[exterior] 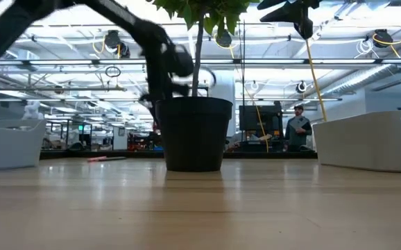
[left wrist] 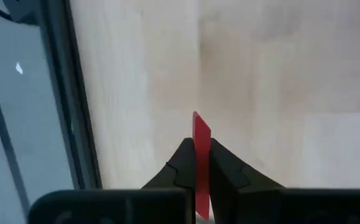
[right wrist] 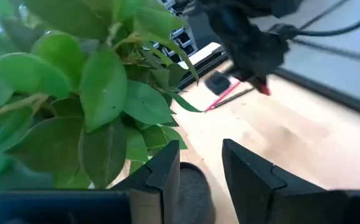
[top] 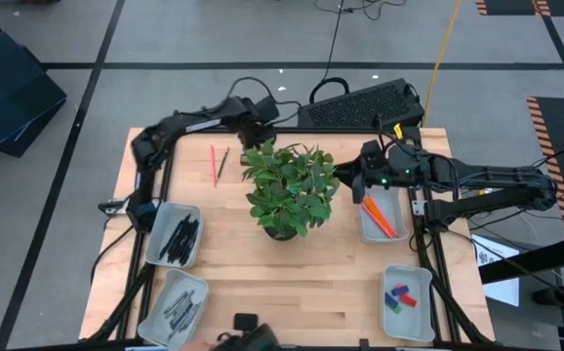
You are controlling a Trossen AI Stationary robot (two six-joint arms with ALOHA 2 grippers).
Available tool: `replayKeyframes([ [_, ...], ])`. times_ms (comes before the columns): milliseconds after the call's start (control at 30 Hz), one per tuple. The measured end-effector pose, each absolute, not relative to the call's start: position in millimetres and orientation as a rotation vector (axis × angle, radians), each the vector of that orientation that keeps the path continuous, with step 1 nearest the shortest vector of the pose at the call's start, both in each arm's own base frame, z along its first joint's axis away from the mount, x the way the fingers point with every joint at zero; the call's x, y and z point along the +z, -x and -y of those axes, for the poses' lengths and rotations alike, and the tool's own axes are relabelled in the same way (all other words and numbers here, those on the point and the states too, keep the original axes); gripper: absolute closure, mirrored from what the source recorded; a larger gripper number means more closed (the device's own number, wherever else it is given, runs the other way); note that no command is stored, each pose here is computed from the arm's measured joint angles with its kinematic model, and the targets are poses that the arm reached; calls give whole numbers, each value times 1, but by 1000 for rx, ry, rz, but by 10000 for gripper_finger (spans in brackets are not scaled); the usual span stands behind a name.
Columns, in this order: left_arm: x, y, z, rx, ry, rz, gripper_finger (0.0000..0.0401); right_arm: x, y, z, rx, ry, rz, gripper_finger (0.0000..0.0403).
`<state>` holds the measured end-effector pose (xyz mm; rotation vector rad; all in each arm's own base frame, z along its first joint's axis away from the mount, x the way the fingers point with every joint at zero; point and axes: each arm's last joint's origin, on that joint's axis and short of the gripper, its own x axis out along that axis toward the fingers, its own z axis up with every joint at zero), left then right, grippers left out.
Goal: Sort crayons/erasers/pens/pencils in bins
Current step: Put the red eraser into the bottom right gray bin
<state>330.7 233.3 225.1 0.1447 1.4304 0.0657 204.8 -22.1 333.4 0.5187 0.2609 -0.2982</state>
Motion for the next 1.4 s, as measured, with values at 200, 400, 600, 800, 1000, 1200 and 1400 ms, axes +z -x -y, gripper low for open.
replayKeyframes([
  [200, 323, -284, -204, 283, -144, -1275, 380, 345, -194, 23, -281, -365, -204, 291],
  [400, 421, -232, -147, 427, -146, -828, 384, 382, -182, 26, -266, -191, 124, 291],
  [600, 494, -199, -97, 358, -37, -235, 381, 407, -184, 24, -187, -107, 405, 248],
  [800, 532, -206, -66, 140, 76, 155, 384, 399, -213, 11, -42, -140, 420, 183],
  [1000, 525, -253, -47, -2, 206, 211, 375, 391, -236, -5, -29, -116, 447, 176],
  [1200, 505, -313, -32, -94, 215, 263, 384, 393, -238, -5, -10, -172, 491, 193],
  [1400, 478, -363, -27, -129, 207, 318, 370, 393, -237, -5, -9, -173, 495, 203],
])
